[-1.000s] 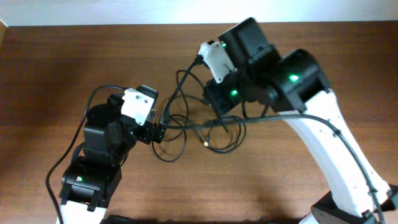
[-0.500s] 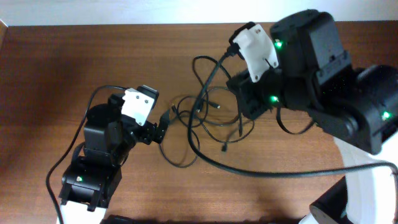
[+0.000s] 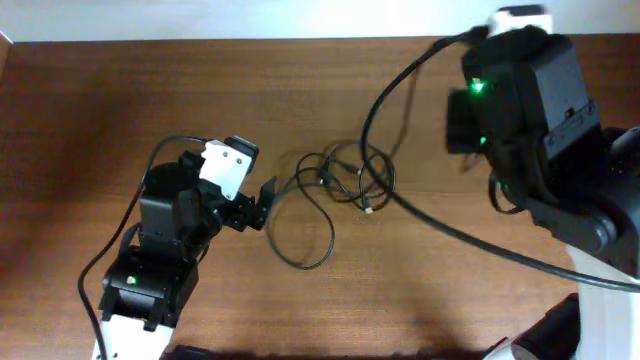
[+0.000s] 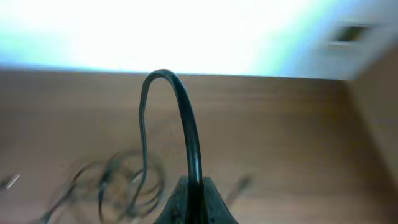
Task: Untangle cables
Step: 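Pull the grasped cable strand up and to the right with the right gripper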
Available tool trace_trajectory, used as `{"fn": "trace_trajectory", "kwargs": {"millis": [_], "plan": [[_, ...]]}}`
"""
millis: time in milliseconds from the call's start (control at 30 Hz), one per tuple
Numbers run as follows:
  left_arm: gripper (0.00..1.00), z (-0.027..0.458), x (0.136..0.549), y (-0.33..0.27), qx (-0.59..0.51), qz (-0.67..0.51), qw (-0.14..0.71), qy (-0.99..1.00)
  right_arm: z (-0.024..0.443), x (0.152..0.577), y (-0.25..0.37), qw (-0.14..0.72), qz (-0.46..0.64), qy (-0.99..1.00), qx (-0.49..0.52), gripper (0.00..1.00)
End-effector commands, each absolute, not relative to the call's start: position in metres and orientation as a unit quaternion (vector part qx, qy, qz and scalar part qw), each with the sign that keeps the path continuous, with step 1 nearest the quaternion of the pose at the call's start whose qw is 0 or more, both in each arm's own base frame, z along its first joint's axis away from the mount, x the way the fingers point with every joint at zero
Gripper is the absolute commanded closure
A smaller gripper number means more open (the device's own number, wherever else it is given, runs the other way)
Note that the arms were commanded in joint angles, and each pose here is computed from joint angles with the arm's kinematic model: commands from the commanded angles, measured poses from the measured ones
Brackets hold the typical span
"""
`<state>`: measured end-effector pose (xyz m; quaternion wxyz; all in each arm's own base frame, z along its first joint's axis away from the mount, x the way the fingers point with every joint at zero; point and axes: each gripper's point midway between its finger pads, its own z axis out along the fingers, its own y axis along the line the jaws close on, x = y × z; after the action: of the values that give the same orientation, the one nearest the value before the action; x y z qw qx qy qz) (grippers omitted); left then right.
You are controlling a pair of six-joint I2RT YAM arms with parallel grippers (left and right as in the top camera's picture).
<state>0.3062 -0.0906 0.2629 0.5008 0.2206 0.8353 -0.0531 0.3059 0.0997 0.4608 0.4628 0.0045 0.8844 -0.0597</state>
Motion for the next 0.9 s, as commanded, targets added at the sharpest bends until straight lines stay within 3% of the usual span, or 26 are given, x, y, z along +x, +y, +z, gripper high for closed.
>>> {"fn": "trace_trajectory", "kwargs": {"millis": [0, 133, 233, 333, 500, 633, 733, 867], "plan": [[0.01, 0.266, 0.306, -0.092, 0.219, -0.059, 0.503, 0.834, 0.506, 0.283, 0.032, 0.545, -0.129, 0.812, 0.164, 0.96], [0.01, 0.266, 0.307, -0.092, 0.219, -0.058, 0.504, 0.834, 0.514, 0.262, 0.037, 0.55, -0.045, 0.82, 0.149, 0.96], [0.01, 0.266, 0.307, -0.092, 0.219, -0.059, 0.504, 0.833, 0.48, 0.257, 0.129, 0.448, 0.132, 0.884, -0.014, 0.96], [0.01, 0.266, 0.306, -0.092, 0.219, -0.059, 0.503, 0.834, 0.454, 0.215, 0.234, 0.279, 0.329, 0.875, -0.22, 0.96], [0.01, 0.266, 0.306, -0.092, 0.219, -0.059, 0.503, 0.834, 0.46, 0.205, 0.234, 0.291, 0.329, 0.867, -0.237, 0.96], [0.01, 0.266, 0.306, -0.092, 0.219, -0.058, 0.503, 0.834, 0.488, 0.147, 0.225, 0.332, 0.342, 0.834, -0.277, 0.96], [0.01, 0.266, 0.306, -0.092, 0.219, -0.059, 0.503, 0.834, 0.508, 0.151, 0.178, 0.434, 0.274, 0.832, -0.213, 0.96], [0.01, 0.266, 0.307, -0.092, 0.219, -0.058, 0.504, 0.833, 0.512, 0.161, 0.151, 0.473, 0.228, 0.833, -0.175, 0.96]]}}
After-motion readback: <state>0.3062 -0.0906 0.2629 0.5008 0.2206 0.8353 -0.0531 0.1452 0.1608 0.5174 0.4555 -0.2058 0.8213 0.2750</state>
